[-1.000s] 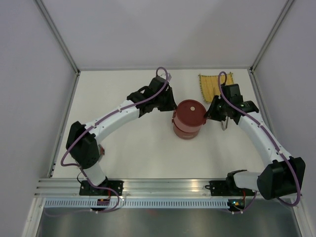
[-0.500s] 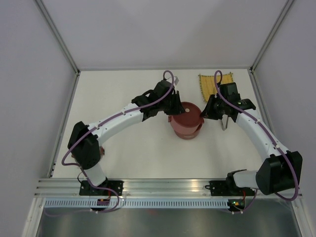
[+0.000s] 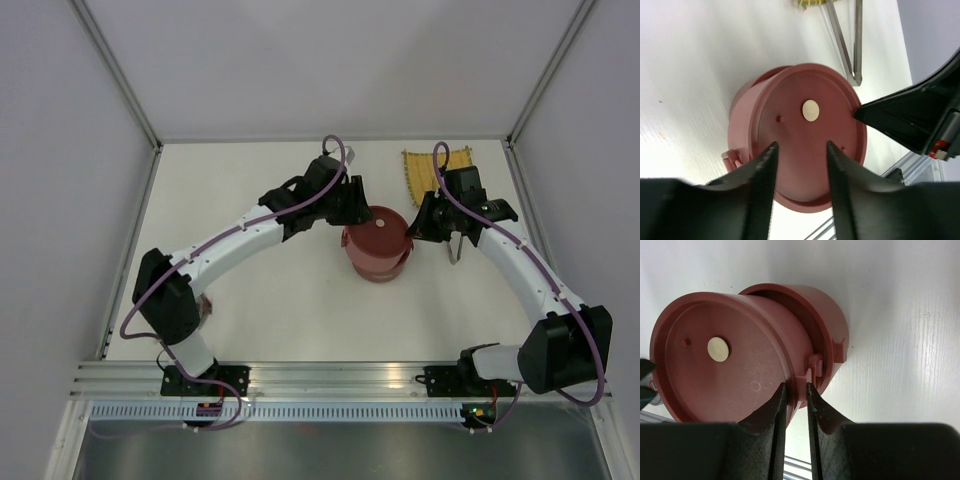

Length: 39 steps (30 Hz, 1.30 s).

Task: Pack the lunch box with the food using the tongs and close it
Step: Place the packing box into the packing box.

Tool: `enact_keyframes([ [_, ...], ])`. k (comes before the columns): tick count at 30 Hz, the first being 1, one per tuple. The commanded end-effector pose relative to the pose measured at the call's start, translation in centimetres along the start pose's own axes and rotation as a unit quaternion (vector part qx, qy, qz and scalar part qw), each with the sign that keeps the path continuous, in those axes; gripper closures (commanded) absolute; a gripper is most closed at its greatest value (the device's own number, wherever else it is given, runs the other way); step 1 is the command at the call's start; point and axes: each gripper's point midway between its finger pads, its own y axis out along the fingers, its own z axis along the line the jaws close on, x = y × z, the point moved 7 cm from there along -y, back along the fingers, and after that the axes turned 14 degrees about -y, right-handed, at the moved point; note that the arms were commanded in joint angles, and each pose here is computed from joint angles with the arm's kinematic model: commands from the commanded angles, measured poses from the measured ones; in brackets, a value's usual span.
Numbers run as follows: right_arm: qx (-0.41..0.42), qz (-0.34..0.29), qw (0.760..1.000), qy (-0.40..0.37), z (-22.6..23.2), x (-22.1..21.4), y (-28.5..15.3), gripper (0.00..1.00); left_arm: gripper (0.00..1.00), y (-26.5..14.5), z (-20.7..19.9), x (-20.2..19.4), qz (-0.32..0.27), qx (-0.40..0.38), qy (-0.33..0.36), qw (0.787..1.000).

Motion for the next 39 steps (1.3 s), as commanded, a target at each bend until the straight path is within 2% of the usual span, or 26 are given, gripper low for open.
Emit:
enact_keyframes([
  [1, 0.017, -0.028, 0.999, -0.008, 0.8, 1.6, -0.6, 0.85, 0.48, -3.9, -2.4, 3.1, -0.064, -0.027, 0.025, 0.997],
  [10, 0.018, -0.03, 0.999, -0.012, 0.9, 1.7, -0.6, 0.83, 0.46, -4.2, 2.0, 1.4, -0.048, 0.042, -0.036, 0.997],
  [19, 0.022, -0.03, 0.999, -0.015, 0.9, 1.7, -0.7, 0.83, 0.44, -2.4, 2.8, 0.2, -0.019, 0.053, -0.068, 0.996],
  [22, 0.023, -0.026, 0.999, -0.015, 0.9, 1.6, -0.5, 0.83, 0.45, -1.9, 2.4, -0.3, 0.0, 0.034, -0.081, 0.996],
  [29, 0.03, -0.031, 0.999, -0.016, 1.1, 1.8, -0.6, 0.83, 0.45, -1.3, 3.1, -0.9, 0.005, 0.041, -0.096, 0.994],
  [39, 0.051, -0.052, 0.997, -0.02, 1.9, 2.9, -1.6, 0.89, 0.65, -0.5, 1.1, -0.6, 0.009, -0.018, -0.107, 0.994],
])
